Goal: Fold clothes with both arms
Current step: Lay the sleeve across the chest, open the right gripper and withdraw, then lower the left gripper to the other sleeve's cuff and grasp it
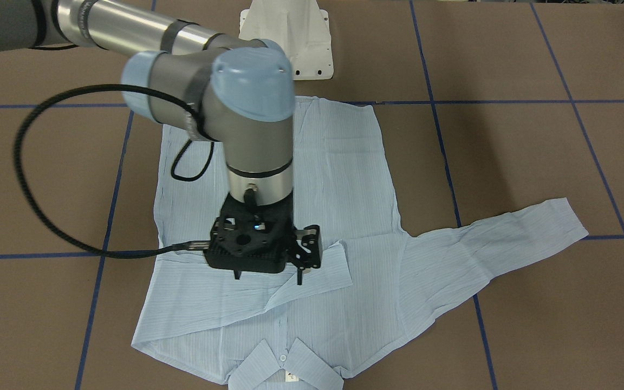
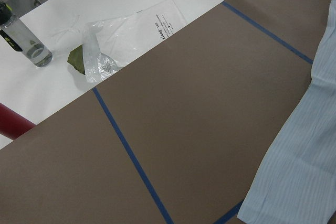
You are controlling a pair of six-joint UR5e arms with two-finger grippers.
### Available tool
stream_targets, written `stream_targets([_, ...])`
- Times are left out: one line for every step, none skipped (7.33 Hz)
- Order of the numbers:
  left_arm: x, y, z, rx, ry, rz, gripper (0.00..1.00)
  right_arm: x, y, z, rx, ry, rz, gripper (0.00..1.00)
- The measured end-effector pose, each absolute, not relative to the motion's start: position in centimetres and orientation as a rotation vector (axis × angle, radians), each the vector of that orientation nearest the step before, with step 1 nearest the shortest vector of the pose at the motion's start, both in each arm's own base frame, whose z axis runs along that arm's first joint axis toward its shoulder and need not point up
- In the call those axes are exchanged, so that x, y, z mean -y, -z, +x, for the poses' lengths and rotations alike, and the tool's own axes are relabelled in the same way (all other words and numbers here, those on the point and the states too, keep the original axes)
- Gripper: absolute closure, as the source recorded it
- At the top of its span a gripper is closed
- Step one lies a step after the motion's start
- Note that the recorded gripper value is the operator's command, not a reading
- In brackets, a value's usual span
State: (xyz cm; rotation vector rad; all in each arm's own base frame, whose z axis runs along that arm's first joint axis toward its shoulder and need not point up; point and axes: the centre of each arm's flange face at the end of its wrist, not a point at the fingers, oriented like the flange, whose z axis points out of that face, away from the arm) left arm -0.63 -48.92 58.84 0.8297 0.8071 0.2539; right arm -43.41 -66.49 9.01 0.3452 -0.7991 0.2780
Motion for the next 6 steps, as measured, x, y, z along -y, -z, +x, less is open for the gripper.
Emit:
stream_targets([48.8, -59.0, 2.7, -0.871, -0.202, 0.791, 0.0, 66.5, -12.8, -37.2, 0.803, -0.19, 0.345, 0.0])
stream_targets([48.6, -59.1, 6.6, -0.899, -0.12, 0.755, 0.0, 66.1, -17.3, -30.4, 0.816, -0.102, 0.346, 0.0])
stream_targets([48.3, -59.3, 11.0, -0.908, -0.032, 0.728, 0.0, 65.3, -21.3, -24.6, 0.828, -0.033, 0.351, 0.0])
stream_targets([47.6, -59.8, 15.0, -0.911, 0.029, 0.703, 0.02, 64.1, -24.2, -20.6, 0.834, 0.011, 0.36, 0.0])
stream_targets([46.8, -60.6, 17.0, -0.906, 0.055, 0.683, 0.1, 63.2, -25.5, -18.5, 0.838, 0.027, 0.368, 0.0])
stream_targets([46.2, -61.6, 17.7, -0.896, 0.065, 0.662, 0.18, 62.8, -26.0, -17.6, 0.839, 0.031, 0.371, 0.0])
